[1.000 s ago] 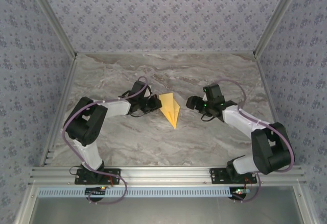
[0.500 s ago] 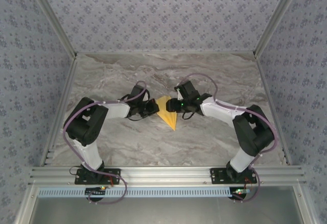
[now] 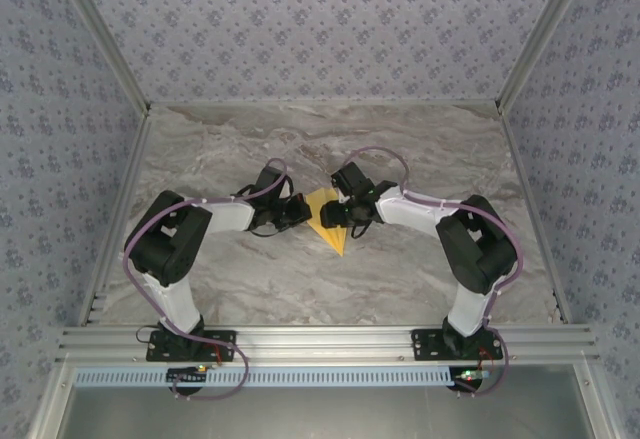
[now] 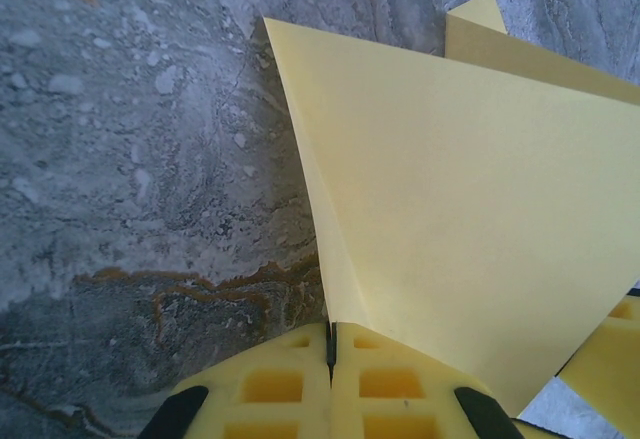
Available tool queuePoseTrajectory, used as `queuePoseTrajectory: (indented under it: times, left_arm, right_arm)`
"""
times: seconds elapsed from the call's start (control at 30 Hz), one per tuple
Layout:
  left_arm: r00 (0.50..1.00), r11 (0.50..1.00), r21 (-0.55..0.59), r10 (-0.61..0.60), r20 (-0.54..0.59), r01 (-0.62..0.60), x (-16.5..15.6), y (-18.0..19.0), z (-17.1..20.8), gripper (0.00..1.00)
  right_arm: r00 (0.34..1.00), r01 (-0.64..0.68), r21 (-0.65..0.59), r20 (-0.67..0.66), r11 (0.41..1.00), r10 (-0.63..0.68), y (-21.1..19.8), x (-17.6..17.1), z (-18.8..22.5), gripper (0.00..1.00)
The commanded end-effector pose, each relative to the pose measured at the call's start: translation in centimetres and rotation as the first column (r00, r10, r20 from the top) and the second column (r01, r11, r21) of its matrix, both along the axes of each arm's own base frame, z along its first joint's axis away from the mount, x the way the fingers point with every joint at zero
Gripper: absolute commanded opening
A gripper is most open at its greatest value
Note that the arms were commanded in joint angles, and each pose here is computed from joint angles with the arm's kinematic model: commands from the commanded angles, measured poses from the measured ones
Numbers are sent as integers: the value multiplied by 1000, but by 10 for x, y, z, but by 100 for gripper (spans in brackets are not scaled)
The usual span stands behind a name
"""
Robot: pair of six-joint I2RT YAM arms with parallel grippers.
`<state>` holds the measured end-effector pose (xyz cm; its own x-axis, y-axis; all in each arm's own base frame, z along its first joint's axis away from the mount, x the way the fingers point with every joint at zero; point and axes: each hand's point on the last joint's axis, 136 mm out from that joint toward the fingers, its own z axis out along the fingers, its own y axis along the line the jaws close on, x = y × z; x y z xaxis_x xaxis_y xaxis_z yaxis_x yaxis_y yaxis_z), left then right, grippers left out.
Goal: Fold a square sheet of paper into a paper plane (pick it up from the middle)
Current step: Move a paper plane to the center of the table.
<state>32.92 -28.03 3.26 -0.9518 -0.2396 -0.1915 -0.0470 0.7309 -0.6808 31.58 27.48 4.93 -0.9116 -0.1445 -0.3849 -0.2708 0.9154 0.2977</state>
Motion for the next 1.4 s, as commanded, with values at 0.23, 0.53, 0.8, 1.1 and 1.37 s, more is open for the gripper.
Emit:
queuePoseTrajectory:
  times: [0.23,0.53,0.8,1.1,1.37]
  left_arm:
    - [1000,1000,1,8,5,-8,5,0,-3,0]
    - [1000,1000,-7,6,4,-6,4,-1,-1,2]
    - [1000,1000,4,7,19,-7,6,1,11,23]
    - [992,982,149,103,74,-113,17,41,44,57]
    - [972,929,294,191,135,-223,17,83,58,80]
  right_arm:
    - [995,-58,46,-74,997,61,17,-27,-2,59]
    - [999,-20,-71,-50,997,17,10,-19,-15,52]
    - [999,-11,-94,-36,995,7,8,-16,-15,37]
    - [1000,23,-170,2,985,-23,-4,-10,-14,10]
    - [998,54,-222,-3,973,-56,-7,-8,-22,17]
